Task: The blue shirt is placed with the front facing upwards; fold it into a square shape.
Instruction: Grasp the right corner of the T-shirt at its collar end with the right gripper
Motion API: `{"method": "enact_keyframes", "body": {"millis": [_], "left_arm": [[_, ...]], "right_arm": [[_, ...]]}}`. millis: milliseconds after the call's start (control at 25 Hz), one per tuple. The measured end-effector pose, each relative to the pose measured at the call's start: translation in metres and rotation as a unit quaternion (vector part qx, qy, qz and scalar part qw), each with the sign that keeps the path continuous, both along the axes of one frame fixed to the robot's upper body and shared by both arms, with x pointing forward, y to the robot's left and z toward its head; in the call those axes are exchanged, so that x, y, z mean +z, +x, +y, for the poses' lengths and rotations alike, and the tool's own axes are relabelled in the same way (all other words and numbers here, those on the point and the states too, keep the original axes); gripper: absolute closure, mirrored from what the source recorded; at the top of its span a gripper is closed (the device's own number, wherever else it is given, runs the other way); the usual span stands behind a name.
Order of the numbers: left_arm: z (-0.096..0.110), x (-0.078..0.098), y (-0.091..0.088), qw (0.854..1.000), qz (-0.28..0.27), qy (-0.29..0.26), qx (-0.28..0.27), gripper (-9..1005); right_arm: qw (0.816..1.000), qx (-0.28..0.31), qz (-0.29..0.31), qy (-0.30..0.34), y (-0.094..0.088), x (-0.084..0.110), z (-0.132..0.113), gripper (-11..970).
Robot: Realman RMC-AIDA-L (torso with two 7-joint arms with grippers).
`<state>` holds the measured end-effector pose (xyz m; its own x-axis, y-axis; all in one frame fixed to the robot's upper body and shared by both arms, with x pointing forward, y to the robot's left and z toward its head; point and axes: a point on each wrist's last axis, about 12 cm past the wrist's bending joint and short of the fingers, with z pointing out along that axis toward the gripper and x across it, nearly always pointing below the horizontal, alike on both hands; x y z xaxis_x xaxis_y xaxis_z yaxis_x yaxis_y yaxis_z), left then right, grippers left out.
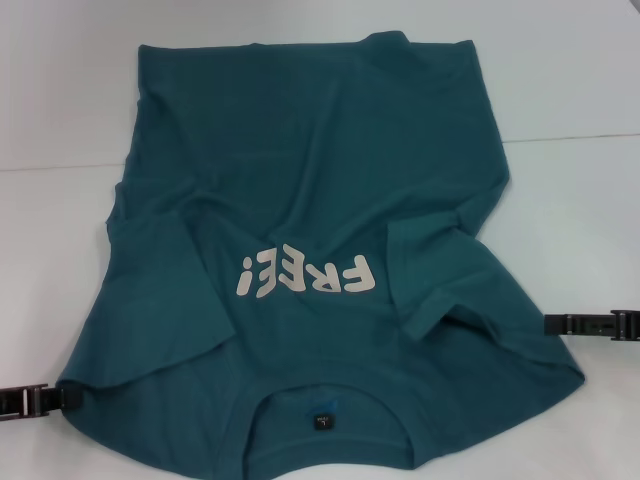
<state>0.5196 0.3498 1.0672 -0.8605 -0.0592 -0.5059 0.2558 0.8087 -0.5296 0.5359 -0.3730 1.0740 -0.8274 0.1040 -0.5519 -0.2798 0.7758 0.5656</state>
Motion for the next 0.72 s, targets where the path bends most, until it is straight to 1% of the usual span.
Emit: {"method": "enact_keyframes", "body": {"millis": [240, 720], "left_arm": [[-0.0001, -0.0002, 0.0, 1.0, 0.0, 0.0, 0.0, 984], [-0.0003, -0.0005, -0.0001, 1.0, 0.0, 0.0, -0.001, 978]], "right_arm": [[1.0, 0.004, 0.018, 0.01, 0.0016, -0.0083, 0.0109, 135], [1.0, -0.004, 0.018, 0.008, 0.0001, -0.0102, 0.0071, 135]]}}
